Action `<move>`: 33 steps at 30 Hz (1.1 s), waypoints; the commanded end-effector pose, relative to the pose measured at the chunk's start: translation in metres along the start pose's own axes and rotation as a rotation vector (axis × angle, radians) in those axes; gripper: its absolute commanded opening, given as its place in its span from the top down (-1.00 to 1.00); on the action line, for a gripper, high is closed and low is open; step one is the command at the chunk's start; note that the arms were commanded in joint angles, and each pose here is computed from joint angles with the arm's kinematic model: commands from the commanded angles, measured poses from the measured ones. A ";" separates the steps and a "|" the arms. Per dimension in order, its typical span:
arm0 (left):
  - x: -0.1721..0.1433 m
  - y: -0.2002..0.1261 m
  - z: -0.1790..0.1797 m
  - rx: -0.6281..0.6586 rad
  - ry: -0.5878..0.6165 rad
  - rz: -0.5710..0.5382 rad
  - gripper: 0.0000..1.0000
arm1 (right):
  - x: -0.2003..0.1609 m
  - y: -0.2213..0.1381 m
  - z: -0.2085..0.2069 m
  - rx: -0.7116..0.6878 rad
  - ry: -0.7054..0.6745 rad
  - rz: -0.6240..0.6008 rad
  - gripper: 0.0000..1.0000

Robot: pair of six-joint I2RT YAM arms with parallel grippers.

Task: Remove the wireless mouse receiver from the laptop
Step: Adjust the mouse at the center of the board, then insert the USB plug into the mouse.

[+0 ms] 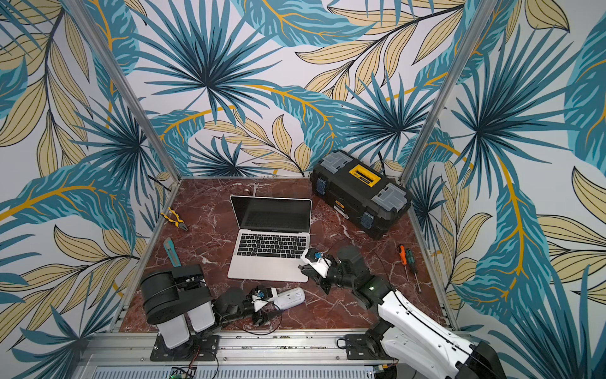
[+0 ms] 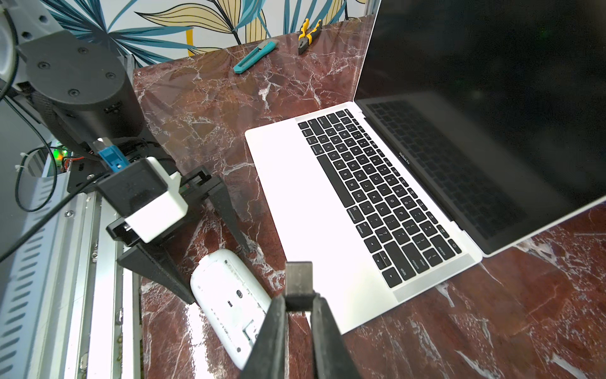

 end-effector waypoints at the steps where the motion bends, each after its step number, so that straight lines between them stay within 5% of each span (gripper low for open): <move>1: 0.007 -0.001 -0.001 -0.007 0.020 -0.048 -0.38 | 0.004 0.001 0.001 0.009 -0.019 -0.011 0.99; 17: 0.005 -0.003 -0.002 -0.010 0.021 -0.040 -0.12 | 0.003 0.005 -0.001 0.016 -0.045 0.055 0.98; 33: 0.004 -0.005 -0.002 -0.010 0.025 -0.038 -0.03 | -0.030 0.038 -0.008 0.159 -0.269 0.346 0.98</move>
Point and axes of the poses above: each gripper's point midway between its finger pads, its own y axis out along the fingers, its own z axis along the line the jaws close on, x = y × z, the point moved 8 cm from there along -y, back along the fingers, and after that the axes turned 8 degrees about y, right-handed, at the moved point
